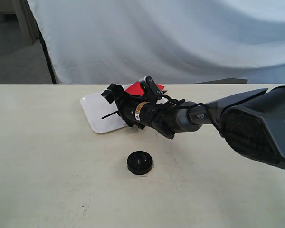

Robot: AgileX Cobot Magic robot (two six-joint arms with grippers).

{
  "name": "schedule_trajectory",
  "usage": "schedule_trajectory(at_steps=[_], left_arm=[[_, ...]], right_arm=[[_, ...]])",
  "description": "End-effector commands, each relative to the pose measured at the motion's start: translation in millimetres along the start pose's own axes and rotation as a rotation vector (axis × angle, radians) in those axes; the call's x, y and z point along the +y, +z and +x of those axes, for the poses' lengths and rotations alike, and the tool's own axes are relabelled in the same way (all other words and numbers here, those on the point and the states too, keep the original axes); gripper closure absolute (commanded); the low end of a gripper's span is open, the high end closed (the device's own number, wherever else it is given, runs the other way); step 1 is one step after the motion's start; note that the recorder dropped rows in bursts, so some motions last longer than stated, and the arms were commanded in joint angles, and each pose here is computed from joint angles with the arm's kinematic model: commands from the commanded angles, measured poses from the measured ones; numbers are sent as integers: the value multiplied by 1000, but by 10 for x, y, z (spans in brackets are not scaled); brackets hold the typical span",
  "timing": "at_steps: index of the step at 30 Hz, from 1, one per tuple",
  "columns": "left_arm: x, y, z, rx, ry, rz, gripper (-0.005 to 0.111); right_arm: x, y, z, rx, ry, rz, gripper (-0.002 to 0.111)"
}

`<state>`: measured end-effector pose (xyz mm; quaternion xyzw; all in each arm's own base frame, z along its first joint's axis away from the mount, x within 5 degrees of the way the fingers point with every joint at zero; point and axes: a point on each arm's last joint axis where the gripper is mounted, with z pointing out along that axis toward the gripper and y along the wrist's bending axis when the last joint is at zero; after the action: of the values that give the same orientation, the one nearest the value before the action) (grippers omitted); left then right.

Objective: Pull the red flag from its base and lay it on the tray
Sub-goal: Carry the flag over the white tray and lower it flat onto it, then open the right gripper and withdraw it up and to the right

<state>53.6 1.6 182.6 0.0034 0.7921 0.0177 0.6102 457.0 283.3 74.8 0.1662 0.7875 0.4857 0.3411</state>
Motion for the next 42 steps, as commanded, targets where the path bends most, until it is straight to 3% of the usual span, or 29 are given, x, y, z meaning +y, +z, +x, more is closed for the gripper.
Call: schedule_trajectory(at_steps=[1,10,21,26,31,32,34,37,42], left_arm=[[-1,0,3,-3,-1,2,107],[-1,0,3,-3,-1,2,107],[-1,0,3,-3,-1,2,107],[-1,0,3,-3,-1,2,107],[-1,0,3,-3,-1,2,107],[-1,0,3,-3,-1,2,107],[-1,0,3,-3,-1,2,107],[-1,0,3,-3,-1,2,107],[-1,0,3,-3,-1,2,107]], right_arm=[[94,-18,2,14,-73,10,29],[330,-216,-197,33,-410,270,29],[537,-234,-47,74,-649,311,29],[600,-346,-144,88,-849,443,29],[762,-493,-210,155,-1171,560,31],[780,-515,-213,171,-1227,582,35],[812,-585,-244,220,-1363,658,56],[764,-685,-274,336,-1519,810,110],[609,-858,-454,488,-1554,998,109]])
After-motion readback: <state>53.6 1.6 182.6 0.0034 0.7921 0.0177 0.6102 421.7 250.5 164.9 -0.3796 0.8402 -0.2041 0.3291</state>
